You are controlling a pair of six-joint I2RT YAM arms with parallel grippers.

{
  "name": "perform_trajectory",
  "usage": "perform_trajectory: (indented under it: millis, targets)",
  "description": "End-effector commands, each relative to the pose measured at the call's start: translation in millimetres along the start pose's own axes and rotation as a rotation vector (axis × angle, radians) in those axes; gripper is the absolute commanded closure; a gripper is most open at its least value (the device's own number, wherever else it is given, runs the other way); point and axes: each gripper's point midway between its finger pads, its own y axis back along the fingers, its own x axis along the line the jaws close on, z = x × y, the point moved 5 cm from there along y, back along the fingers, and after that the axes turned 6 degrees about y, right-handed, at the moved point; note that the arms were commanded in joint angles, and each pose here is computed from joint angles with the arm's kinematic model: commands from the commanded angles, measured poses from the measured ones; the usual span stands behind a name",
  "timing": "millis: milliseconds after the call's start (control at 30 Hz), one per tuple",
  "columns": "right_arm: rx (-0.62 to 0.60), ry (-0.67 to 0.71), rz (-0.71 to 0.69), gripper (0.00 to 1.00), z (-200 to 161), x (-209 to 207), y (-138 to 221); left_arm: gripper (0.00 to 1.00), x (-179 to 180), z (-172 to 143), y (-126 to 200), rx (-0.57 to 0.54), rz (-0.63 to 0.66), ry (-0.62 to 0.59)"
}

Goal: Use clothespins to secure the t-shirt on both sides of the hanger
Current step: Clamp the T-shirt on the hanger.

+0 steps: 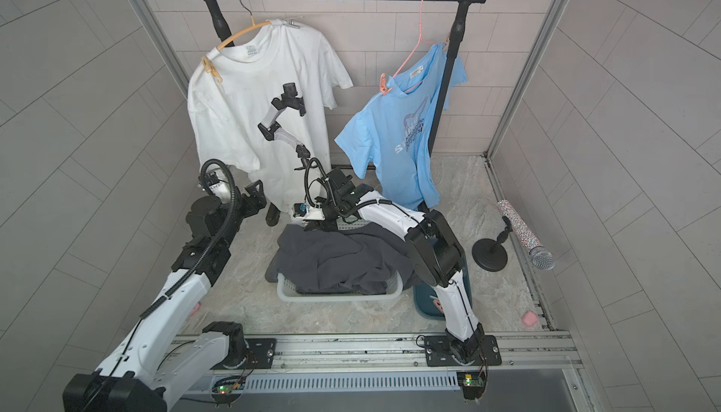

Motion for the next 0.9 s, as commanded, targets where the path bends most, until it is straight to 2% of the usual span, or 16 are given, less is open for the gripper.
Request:
perform_trajectory:
  millis: [0,233,333,433,533,567,667,733,867]
  targets:
    - [0.032,-0.033,-0.009,0.73,-5.7,6.6,2.6,0.10,1.5,2.1,-0.1,-0.022,-0.005,-0.009]
    - [0.020,-0.046,-0.133,0.48,12.3,-11.7,19.9,0.10,1.8,2.4,0.0,-0.024,-0.005,-0.011]
    - [0.009,-0.096,-0.219,0.45,26.3,-22.2,33.9,0.10,1.6,3.4,1.0,-0.028,-0.005,-0.015]
    - [0.001,-0.261,-0.374,0.47,38.2,-40.9,55.2,0.10,1.9,3.8,1.1,-0.031,-0.002,-0.021]
    - [0.001,-0.504,-0.583,0.65,39.7,-56.6,83.6,0.10,1.9,3.2,1.5,-0.029,-0.004,-0.024]
    - [-0.006,-0.594,-0.644,0.65,39.3,-59.3,92.9,0.10,1.9,3.4,1.4,-0.031,-0.004,-0.024]
    - [-0.079,-0.747,-0.796,0.72,51.0,-73.0,114.2,0.10,1.1,1.7,-4.4,-0.030,-0.020,-0.010]
    - [-0.120,-0.732,-0.700,0.71,60.1,-63.6,107.7,0.10,-0.6,2.0,-3.4,-0.022,-0.023,-0.014]
    - [0.004,-0.863,-0.848,0.68,33.4,-47.0,119.0,0.10,1.0,5.6,3.7,-0.049,-0.009,-0.032]
